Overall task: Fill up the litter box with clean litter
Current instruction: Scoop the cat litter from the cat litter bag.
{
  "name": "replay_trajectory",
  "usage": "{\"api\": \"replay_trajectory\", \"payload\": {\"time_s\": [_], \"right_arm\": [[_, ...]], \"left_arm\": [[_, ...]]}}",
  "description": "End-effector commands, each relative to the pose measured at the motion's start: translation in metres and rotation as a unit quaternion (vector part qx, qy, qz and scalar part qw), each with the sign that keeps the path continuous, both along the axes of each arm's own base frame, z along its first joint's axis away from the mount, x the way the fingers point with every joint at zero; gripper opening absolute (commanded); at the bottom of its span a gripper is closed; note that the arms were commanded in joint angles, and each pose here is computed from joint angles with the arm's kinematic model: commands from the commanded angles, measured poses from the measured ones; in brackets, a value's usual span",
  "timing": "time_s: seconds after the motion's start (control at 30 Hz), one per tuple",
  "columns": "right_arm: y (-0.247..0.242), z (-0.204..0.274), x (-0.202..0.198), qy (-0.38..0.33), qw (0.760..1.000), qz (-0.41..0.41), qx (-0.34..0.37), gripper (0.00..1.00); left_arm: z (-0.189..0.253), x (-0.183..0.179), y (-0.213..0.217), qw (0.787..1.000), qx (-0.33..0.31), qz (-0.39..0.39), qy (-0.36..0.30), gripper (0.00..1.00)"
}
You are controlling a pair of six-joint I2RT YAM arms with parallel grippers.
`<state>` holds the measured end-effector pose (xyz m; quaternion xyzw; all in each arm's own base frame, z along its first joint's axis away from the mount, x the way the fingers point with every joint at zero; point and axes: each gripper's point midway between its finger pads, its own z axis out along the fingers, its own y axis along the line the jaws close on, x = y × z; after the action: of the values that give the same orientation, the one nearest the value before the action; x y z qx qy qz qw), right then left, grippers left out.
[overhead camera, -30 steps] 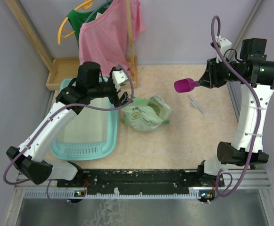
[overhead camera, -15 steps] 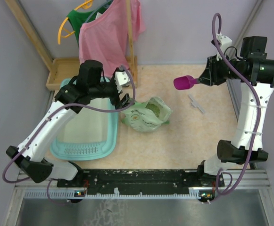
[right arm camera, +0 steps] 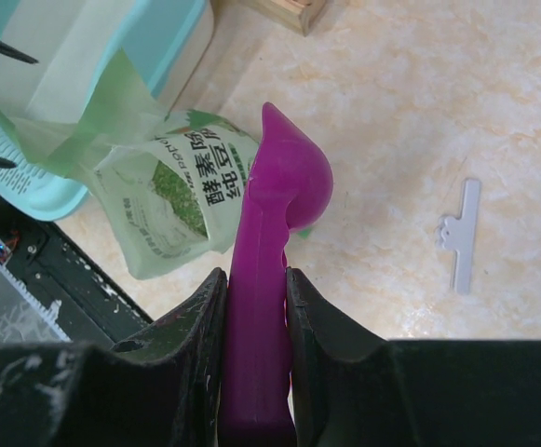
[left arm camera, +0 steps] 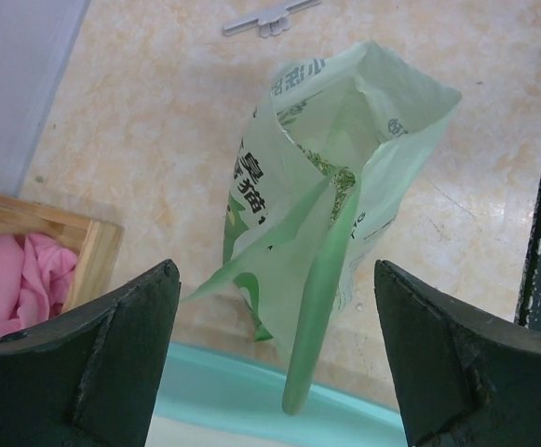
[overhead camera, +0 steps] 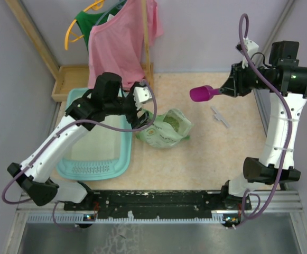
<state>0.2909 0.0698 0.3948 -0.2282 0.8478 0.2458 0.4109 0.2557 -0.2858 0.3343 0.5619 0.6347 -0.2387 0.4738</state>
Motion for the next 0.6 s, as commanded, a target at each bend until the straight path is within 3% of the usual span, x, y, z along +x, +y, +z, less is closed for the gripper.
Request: {"api": "replay_trajectory", "payload": {"time_s": [0.0,0.07,0.27,0.57], "right_arm": [[0.012,0.019,-0.013,-0.037,0.999,0.032,0.019,0.0],[0.017,0.024,-0.022,-0.043,0.998,0.044,0.03,0.0],[0.028,0.031,-0.048,-0.053,0.995,0.064,0.051,0.0],[0.044,0.031,-0.074,-0.037,0.993,0.082,0.077,0.0]], "left_arm": [[-0.025,0.011,-0.005,0.999,0.044,0.006,0.002,0.88],[-0.033,0.016,-0.007,0.998,0.055,0.008,0.002,0.83],[-0.03,0.032,-0.01,0.998,0.054,0.027,-0.028,0.42],[-0.025,0.04,-0.016,0.998,0.051,0.032,-0.034,0.38]]}}
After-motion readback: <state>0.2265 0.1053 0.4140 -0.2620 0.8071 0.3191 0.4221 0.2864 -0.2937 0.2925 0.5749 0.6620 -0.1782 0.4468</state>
